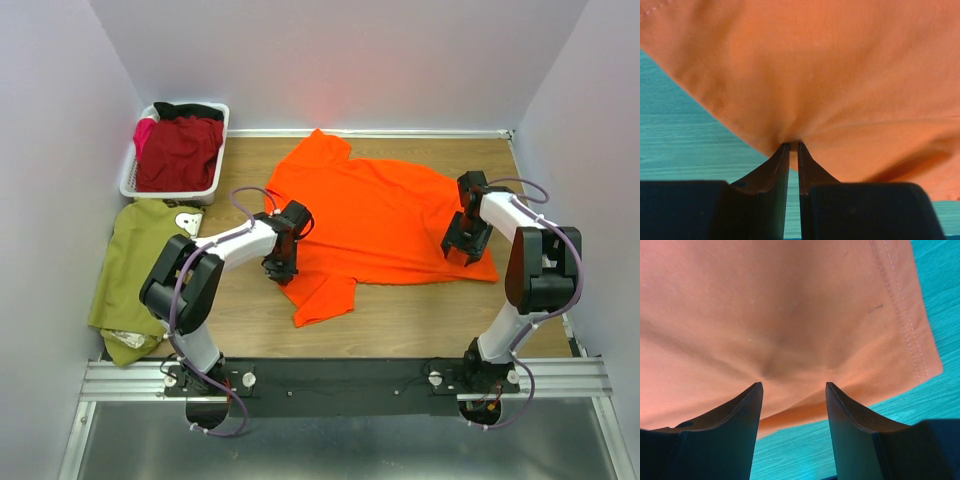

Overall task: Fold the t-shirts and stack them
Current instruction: Flatten out the tshirt

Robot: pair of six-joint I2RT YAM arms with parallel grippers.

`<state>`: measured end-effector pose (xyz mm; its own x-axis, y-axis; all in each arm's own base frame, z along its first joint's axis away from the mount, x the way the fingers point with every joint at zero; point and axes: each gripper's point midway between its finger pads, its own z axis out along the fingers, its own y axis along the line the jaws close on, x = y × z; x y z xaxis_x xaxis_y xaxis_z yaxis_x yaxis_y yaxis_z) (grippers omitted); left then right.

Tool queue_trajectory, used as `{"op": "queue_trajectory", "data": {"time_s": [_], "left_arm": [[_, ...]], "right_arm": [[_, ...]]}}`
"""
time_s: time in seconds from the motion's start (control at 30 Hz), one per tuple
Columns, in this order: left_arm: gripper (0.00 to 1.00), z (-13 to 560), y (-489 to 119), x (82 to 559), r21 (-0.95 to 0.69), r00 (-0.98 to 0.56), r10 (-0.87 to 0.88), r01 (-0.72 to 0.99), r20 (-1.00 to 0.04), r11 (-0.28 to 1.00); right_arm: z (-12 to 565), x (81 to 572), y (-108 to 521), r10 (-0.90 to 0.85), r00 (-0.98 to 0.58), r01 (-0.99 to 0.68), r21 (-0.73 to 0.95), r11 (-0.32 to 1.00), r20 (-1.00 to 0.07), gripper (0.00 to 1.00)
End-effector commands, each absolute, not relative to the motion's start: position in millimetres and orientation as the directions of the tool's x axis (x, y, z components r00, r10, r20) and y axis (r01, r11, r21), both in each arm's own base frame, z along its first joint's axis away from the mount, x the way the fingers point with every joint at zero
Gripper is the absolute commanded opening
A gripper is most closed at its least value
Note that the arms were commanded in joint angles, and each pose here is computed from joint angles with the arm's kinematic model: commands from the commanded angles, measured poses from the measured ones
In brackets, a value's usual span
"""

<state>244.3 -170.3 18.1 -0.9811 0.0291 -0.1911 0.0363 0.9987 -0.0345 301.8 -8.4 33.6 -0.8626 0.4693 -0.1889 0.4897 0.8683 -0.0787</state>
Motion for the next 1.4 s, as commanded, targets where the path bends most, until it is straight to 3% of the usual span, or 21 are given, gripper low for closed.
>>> {"op": "queue_trajectory", "data": {"time_s": [0.0, 0.3, 0.7, 0.97, 1.27, 1.37], "left_arm": [[0.21, 2.3, -142.6, 228.7, 0.077, -0.990, -0.033, -0.044, -0.136, 0.996], [0.21, 14.1, -83.5, 218.8, 0.205, -0.979, -0.152, -0.177, -0.134, 0.963], [0.20, 40.5, -89.2, 221.5, 0.104, -0.972, -0.153, -0.174, -0.181, 0.979], [0.25, 29.8, -72.9, 182.5, 0.185, -0.978, -0.199, -0.208, -0.068, 0.961], [0.23, 23.9, -85.5, 164.3, 0.100, -0.978, -0.210, -0.209, -0.001, 0.973], [0.20, 48.7, -82.5, 188.2, 0.124, -0.973, -0.213, -0.223, -0.089, 0.967]], "right_arm": [[29.4, 294.4, -14.5, 0.462, -0.867, 0.486, -0.112, 0.867, -0.189, 0.61], [25.5, 279.3, -25.7, 0.469, -0.863, 0.500, -0.185, 0.846, -0.190, 0.61], [30.4, 271.8, -30.9, 0.469, -0.860, 0.505, -0.213, 0.836, -0.200, 0.59], [19.3, 242.7, -26.8, 0.523, -0.840, 0.542, -0.235, 0.807, -0.141, 0.55], [21.3, 235.2, -24.6, 0.530, -0.838, 0.545, -0.231, 0.806, -0.129, 0.53], [34.5, 246.1, -29.0, 0.531, -0.829, 0.560, -0.228, 0.797, -0.179, 0.53]]}}
